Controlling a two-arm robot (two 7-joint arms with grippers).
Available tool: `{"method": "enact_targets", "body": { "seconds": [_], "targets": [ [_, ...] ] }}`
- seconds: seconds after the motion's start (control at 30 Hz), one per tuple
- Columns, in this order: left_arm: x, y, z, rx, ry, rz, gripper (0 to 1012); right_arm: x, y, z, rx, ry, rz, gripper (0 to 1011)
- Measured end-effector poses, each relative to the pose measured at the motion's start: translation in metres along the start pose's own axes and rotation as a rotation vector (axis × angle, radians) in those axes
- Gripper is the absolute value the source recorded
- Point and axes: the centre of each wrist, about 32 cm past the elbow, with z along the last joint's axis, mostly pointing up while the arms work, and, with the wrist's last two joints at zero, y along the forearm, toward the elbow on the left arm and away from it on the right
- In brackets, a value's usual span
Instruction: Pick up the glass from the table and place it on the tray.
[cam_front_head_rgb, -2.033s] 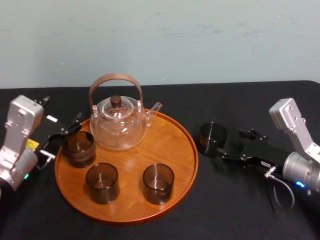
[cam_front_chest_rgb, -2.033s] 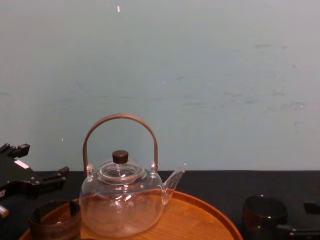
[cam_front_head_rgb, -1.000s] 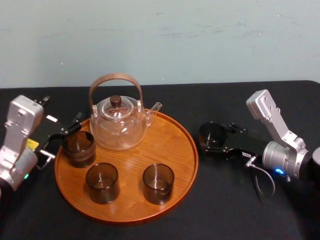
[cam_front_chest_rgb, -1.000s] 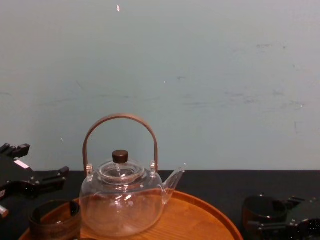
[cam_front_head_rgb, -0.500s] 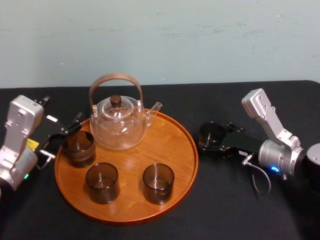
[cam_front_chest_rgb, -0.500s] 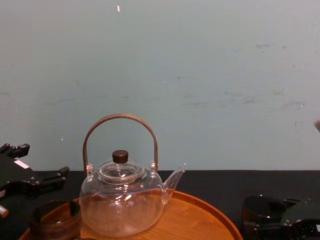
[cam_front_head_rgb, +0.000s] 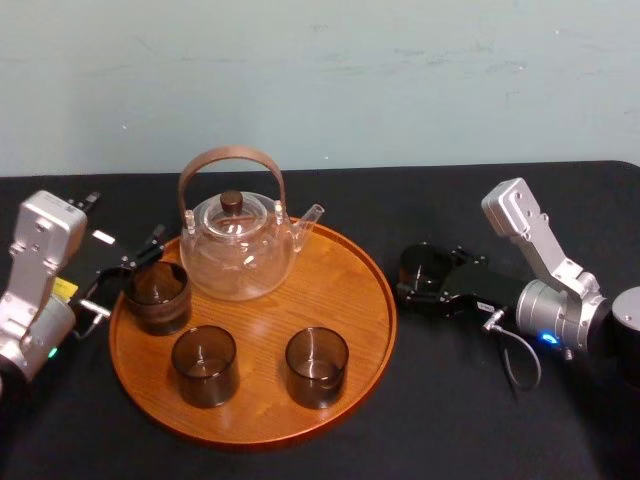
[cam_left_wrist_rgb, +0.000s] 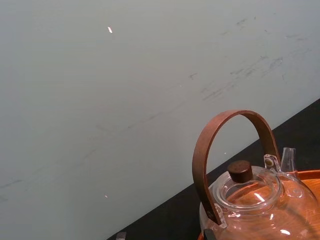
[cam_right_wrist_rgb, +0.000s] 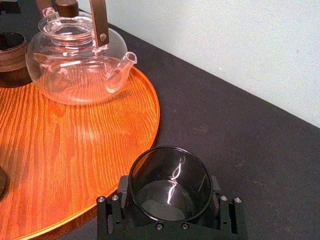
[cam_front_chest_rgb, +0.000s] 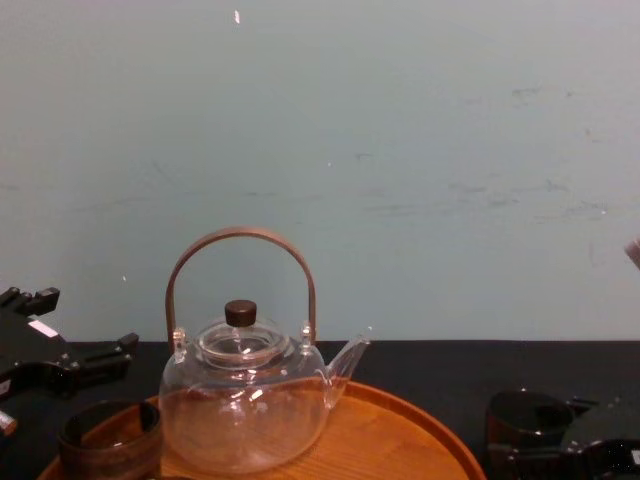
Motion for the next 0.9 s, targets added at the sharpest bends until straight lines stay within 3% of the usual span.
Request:
{"method": "enact_targets", "body": {
  "seconds": [0.67, 0.9],
  "targets": [
    [0.0000, 0.000, 0.000, 0.000, 0.000, 0.000, 1001, 0.0004, -0.001, 0.000, 0.002, 0.002, 0.000, 908],
    [0.0000, 0.000, 0.000, 0.000, 0.000, 0.000, 1001, 0.0024, -0.012, 0.008, 0.035, -0.009, 0.006, 908]
  ]
}}
